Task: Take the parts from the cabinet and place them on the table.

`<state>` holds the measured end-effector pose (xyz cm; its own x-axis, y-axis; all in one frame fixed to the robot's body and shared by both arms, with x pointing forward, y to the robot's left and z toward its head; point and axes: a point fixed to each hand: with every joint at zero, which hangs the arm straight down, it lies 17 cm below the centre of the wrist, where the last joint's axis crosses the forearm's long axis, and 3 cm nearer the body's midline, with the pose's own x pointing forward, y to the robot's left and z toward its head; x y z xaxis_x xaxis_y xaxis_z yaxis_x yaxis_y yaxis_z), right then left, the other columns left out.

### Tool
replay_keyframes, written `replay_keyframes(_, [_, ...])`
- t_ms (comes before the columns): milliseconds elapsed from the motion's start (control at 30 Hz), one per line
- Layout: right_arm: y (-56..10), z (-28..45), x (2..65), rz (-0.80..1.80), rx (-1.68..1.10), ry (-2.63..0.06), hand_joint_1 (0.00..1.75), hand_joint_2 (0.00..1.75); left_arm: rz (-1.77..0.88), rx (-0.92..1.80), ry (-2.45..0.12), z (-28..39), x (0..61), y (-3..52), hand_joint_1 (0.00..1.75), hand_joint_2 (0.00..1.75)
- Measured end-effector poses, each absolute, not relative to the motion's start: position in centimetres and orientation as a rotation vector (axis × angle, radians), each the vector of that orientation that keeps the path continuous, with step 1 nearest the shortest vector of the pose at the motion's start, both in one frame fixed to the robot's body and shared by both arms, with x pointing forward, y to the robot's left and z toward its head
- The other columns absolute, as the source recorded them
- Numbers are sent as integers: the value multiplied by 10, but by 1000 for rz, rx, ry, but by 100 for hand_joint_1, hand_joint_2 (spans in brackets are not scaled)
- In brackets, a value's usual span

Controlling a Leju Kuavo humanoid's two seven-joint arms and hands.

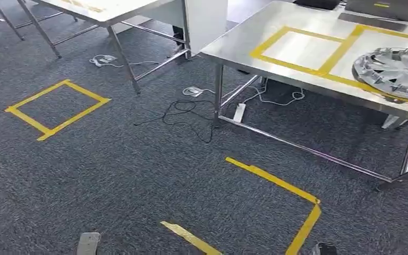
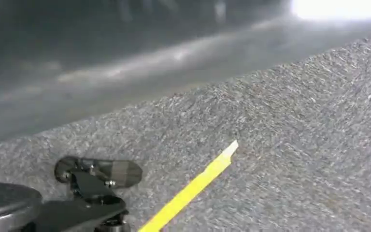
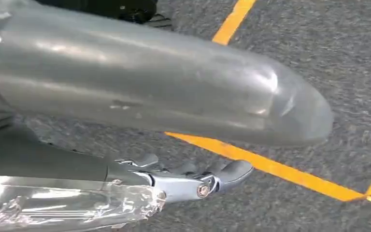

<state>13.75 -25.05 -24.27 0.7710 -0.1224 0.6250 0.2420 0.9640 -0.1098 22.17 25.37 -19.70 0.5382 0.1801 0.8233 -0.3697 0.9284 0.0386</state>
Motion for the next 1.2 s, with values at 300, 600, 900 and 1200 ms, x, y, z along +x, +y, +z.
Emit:
replay_keyframes(300, [-261, -243, 136, -198, -209, -665, 0, 0, 333, 225, -944, -197, 220, 252, 0, 0])
replay_keyframes(600, [-264, -242, 143, -191, -212, -669, 0, 0, 339, 221, -943, -197, 221, 248, 0, 0])
replay_keyframes(900, [-270, -246, 135, -168, -218, -640, 0, 0, 318, 214, -938, -195, 228, 237, 0, 0])
replay_keyframes(1200, [-274, -248, 132, -156, -222, -631, 0, 0, 331, 212, -956, -190, 240, 237, 0, 0])
